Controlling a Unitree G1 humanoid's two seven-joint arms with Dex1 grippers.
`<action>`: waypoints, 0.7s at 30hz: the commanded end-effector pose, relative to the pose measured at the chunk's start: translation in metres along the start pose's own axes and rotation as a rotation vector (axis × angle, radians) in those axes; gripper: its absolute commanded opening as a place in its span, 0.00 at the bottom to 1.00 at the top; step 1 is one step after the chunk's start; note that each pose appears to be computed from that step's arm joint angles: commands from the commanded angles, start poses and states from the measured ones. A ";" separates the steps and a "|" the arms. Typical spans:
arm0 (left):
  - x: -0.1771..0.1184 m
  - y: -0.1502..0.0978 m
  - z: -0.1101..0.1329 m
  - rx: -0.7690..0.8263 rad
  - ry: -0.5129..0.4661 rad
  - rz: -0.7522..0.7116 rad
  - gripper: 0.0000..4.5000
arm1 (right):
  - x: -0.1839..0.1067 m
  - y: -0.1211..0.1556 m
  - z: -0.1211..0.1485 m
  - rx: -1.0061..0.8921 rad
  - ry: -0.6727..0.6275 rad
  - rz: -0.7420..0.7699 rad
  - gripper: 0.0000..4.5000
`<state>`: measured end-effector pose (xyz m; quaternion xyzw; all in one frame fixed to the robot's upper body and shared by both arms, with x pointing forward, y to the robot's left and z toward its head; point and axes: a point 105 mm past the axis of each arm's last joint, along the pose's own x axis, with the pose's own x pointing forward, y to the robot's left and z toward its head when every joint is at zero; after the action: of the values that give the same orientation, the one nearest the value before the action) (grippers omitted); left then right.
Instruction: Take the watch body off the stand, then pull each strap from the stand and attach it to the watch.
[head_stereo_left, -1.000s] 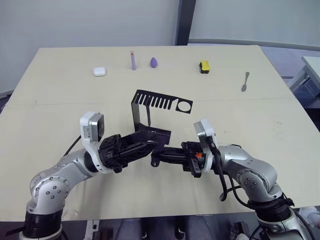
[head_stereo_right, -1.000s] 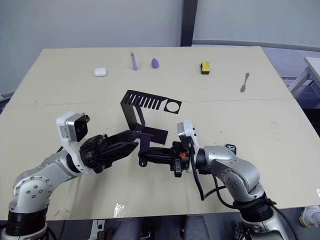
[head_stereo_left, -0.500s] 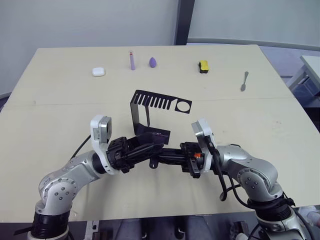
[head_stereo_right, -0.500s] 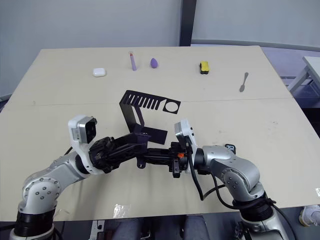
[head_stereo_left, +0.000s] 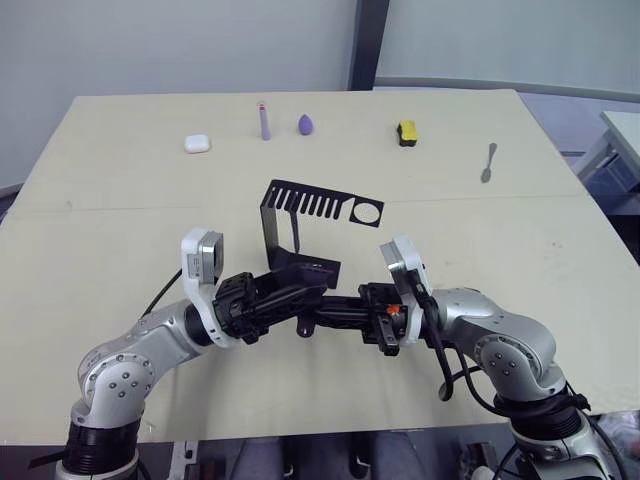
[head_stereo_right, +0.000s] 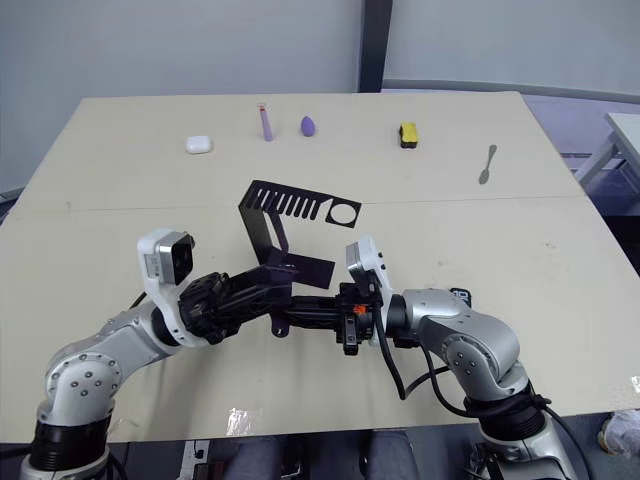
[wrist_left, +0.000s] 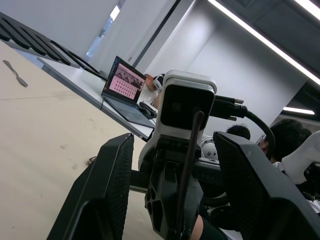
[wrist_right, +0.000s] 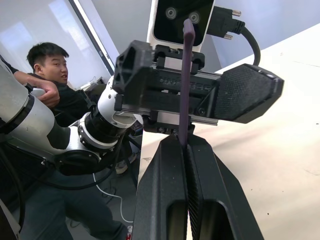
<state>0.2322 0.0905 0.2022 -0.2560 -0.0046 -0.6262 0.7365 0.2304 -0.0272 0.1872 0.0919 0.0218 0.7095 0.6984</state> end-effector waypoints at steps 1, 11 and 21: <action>0.003 -0.005 0.002 0.018 -0.004 -0.032 0.61 | 0.001 0.007 0.012 -0.043 -0.023 0.025 0.00; 0.004 -0.007 0.000 0.011 -0.007 -0.045 0.30 | 0.002 0.005 0.012 -0.038 -0.021 0.022 0.00; 0.004 -0.007 0.003 0.020 -0.026 -0.044 0.02 | 0.002 0.006 0.010 -0.033 -0.018 0.027 0.00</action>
<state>0.2317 0.0889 0.2021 -0.2639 -0.0106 -0.6310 0.7294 0.2326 -0.0274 0.1896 0.0886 0.0194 0.7072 0.7012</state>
